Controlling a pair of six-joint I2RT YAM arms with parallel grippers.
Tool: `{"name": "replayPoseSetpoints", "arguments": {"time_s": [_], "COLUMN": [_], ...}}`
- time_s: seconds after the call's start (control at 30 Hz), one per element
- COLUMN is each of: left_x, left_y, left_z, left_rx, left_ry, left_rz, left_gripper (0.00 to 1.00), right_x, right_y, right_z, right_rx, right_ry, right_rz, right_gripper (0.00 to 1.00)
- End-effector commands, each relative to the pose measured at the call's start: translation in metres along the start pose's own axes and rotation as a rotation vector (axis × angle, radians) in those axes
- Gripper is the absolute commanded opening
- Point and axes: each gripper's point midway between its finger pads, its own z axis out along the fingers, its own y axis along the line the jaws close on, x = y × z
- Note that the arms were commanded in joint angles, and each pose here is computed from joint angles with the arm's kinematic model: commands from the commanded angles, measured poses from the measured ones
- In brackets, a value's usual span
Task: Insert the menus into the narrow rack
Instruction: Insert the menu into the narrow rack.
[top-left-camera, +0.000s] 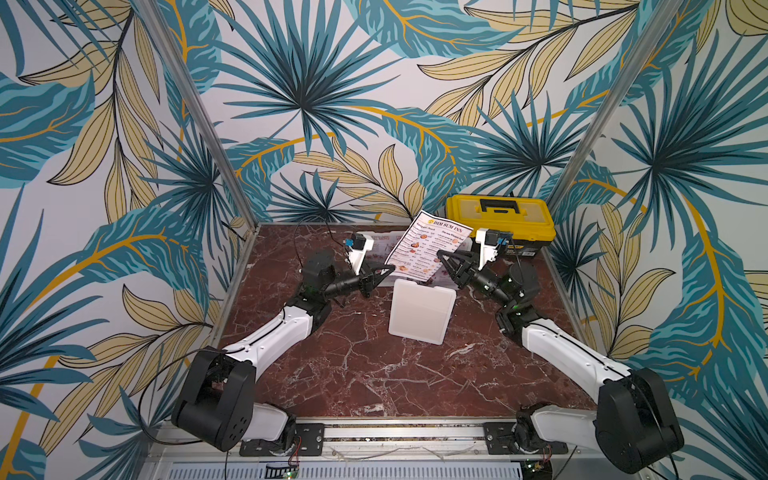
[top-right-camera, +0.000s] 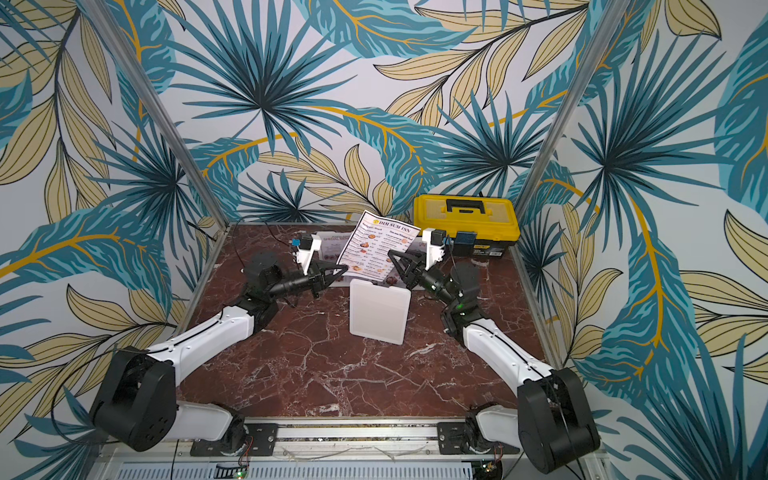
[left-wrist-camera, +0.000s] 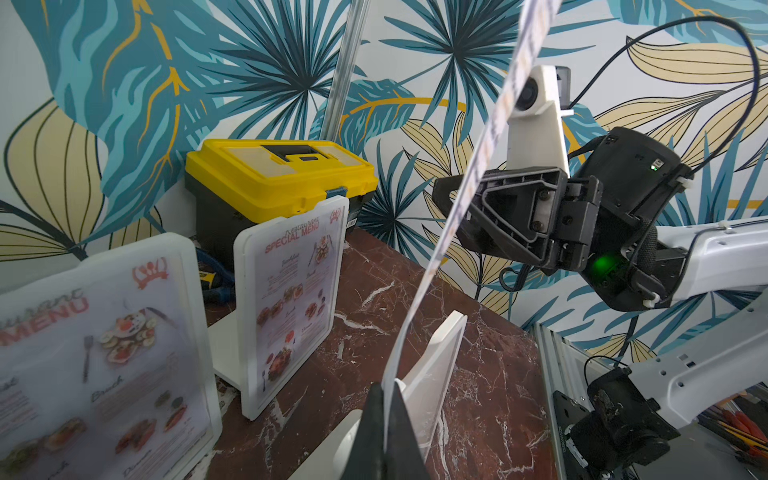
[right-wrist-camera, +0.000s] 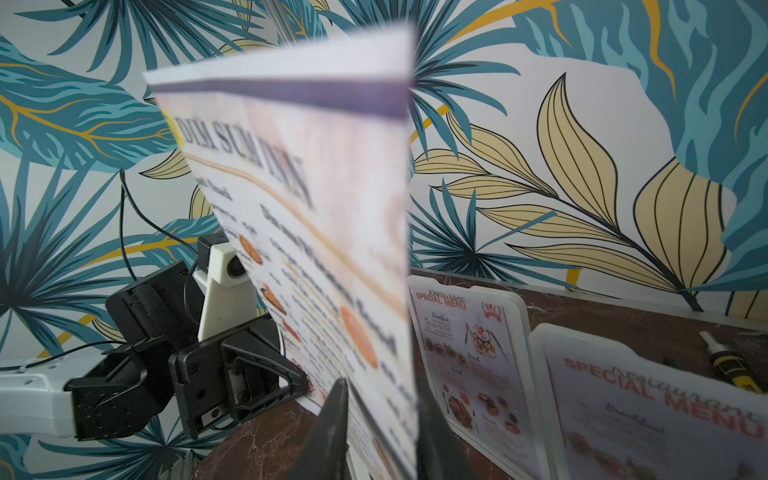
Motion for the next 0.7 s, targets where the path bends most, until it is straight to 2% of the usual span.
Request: {"name": "replayPoseSetpoints", "arguments": {"time_s": [0.0,0.1,0.27,0.47,0.67], "left_x": [-0.004,-0.006,-0.011,-0.011,-0.011], "left_y": [-0.001,-0.002,-0.006,-0.005,-0.004], "left_z": [0.0,0.0,-0.002,-0.002,-0.004], "left_rx": [0.0,0.003,0.007,-0.002,-0.016], "left_ry": [-0.012,-0.015,-0.024,-0.029,-0.034], "left_rz": [0.005,0.005,0.007,0.004,0.006], "left_gripper": [0.0,0.0,0.0,0.0,0.0], "right_x": [0.006,0.011,0.016,0.014,0.014], "right_y": [0.008,0.008,-0.001,0.003,0.007], "right_z": [-0.002,0.001,0.002,0.0,0.001], "right_rx": [-0.03,-0.034,0.024,0.03,0.073], "right_ry": [0.017,0.035,0.05,0.054,0.07], "right_rz": [-0.005,0.002,0.016,0.022,-0.004], "right_gripper": [0.27,0.25,0.13,0.03,0.0]}}
